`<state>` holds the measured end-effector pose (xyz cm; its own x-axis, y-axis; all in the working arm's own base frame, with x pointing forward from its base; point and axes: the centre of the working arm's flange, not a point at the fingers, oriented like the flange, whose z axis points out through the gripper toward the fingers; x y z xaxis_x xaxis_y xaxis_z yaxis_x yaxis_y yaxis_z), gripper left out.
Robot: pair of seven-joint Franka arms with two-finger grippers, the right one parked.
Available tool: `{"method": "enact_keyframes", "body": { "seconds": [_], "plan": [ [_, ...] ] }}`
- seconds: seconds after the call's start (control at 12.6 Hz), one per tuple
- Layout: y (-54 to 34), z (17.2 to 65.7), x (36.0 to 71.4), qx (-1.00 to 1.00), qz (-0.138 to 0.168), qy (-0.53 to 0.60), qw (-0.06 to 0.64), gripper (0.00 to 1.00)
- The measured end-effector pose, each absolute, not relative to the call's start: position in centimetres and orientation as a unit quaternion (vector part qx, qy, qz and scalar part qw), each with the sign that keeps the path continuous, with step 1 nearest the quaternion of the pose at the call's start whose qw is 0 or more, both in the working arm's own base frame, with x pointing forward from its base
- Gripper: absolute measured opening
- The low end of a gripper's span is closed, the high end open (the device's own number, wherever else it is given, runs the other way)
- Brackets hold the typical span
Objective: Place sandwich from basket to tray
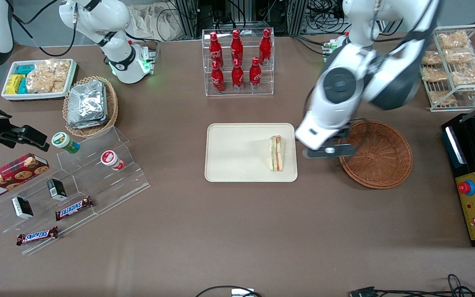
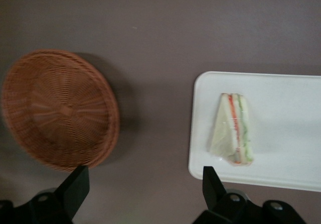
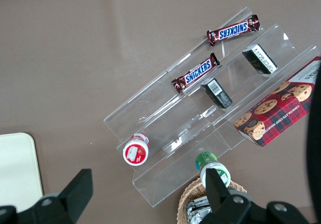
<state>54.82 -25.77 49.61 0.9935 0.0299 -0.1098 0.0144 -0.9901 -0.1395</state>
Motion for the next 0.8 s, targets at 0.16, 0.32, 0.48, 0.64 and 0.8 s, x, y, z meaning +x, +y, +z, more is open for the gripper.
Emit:
{"method": "enact_keyframes", "body": {
  "seconds": [0.16, 0.32, 0.48, 0.64, 0.8],
  "plan": [
    [-20.3, 54.1, 56.6, -0.996, 0.063, -0.016, 0.066, 1.0],
    [-14.7, 56.4, 57.7, -0.996, 0.066, -0.029, 0.06, 1.0],
    [-9.4, 57.9, 57.7, -0.995, 0.075, -0.045, 0.049, 1.0],
    [-5.4, 59.2, 57.1, -0.995, 0.072, -0.06, 0.044, 1.0],
    [-2.9, 59.8, 56.7, -0.995, 0.072, -0.065, 0.033, 1.0]
  ]
}}
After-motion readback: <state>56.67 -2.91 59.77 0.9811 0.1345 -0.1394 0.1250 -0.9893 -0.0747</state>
